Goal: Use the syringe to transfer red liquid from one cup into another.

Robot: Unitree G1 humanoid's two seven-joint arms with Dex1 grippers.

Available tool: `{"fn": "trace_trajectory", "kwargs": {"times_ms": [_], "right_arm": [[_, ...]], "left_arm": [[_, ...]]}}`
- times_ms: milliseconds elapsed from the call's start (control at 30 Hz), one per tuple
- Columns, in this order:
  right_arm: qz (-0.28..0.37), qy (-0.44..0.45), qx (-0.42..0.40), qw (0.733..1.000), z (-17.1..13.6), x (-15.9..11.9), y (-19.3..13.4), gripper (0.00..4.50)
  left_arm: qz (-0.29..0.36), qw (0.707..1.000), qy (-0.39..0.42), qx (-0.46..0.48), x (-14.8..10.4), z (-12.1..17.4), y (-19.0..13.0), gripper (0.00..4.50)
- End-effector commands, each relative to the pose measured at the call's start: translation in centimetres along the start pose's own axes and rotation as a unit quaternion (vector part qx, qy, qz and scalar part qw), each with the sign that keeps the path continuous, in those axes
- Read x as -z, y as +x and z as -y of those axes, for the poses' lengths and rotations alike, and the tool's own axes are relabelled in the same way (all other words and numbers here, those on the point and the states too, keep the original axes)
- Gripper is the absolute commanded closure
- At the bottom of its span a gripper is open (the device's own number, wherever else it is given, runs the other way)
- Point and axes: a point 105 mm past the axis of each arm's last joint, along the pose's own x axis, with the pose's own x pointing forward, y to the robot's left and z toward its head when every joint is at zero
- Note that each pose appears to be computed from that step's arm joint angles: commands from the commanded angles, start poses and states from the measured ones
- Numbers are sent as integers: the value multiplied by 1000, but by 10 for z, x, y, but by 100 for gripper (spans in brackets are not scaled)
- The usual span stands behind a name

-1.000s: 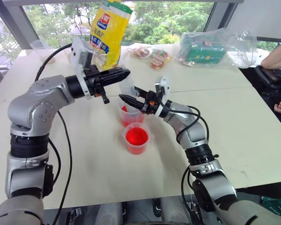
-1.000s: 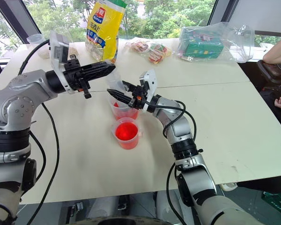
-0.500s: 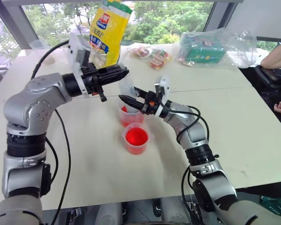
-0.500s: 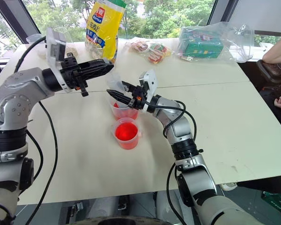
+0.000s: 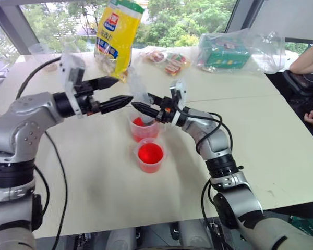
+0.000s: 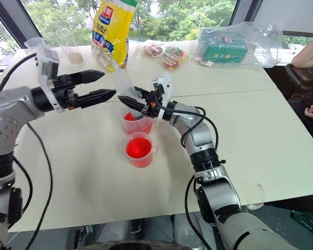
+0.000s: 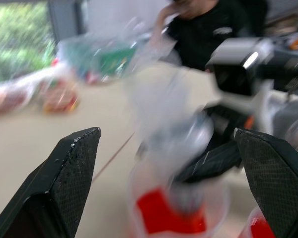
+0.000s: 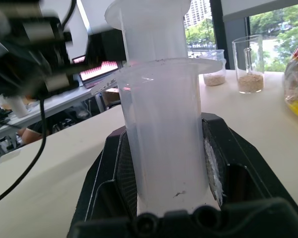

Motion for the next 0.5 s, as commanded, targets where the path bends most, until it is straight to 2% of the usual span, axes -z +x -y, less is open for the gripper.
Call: {"fn": "trace_trajectory", "kwargs": {"times_ms": [33,133,233,333,500], "right_arm": [[45,-21,2,999,3,-27,6,306],[60,-29,8,998,6,-37,6,306],[91,-40,0,995,4,-64,4,306],[122,-39,-46,991,-18,-94,-1,306],[131,-11,-118,984,-55,-116,-14,306]], "left_arm": [[13,1000,27,-1,-16,3,-11,6],[16,999,31,-15,-20,-2,-17,6],[33,998,31,-30,-28,-9,-19,6],[39,998,32,-31,-32,-11,-18,6],[42,998,34,-28,-35,-12,-16,6]]}}
